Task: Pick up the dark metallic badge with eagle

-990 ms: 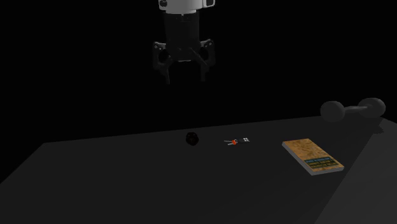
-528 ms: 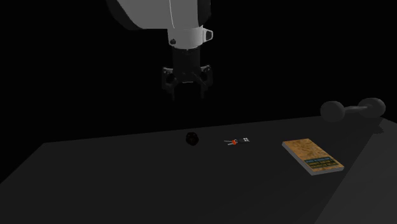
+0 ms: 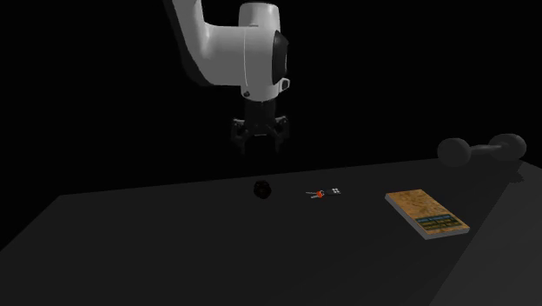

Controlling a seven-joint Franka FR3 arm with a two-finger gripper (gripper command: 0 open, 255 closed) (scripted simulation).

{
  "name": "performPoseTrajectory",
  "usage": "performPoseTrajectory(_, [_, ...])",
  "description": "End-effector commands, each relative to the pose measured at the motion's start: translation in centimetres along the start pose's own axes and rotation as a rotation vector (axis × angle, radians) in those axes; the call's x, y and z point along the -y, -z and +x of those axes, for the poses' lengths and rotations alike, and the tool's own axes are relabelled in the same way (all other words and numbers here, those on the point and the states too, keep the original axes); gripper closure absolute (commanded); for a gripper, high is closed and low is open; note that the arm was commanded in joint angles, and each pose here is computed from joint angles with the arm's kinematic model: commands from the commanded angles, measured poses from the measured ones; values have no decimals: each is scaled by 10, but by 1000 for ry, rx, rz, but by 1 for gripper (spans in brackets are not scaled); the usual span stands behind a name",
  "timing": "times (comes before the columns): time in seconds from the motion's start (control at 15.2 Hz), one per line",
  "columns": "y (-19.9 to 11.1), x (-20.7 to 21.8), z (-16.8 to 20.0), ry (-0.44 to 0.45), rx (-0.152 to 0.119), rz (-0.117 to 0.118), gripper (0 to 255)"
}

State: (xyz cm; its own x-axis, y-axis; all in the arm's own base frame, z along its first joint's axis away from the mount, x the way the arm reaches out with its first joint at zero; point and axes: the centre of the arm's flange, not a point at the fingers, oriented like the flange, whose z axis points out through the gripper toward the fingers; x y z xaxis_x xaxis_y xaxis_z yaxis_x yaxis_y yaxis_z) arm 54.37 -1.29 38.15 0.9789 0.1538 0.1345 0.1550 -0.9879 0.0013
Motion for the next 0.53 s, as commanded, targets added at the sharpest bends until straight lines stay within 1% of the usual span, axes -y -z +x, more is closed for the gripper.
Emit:
performPoseTrajectory(0.0, [-27, -5, 14, 4, 6, 5, 0])
performPoseTrajectory(0.46, [-109, -17, 59, 19, 30, 24, 0])
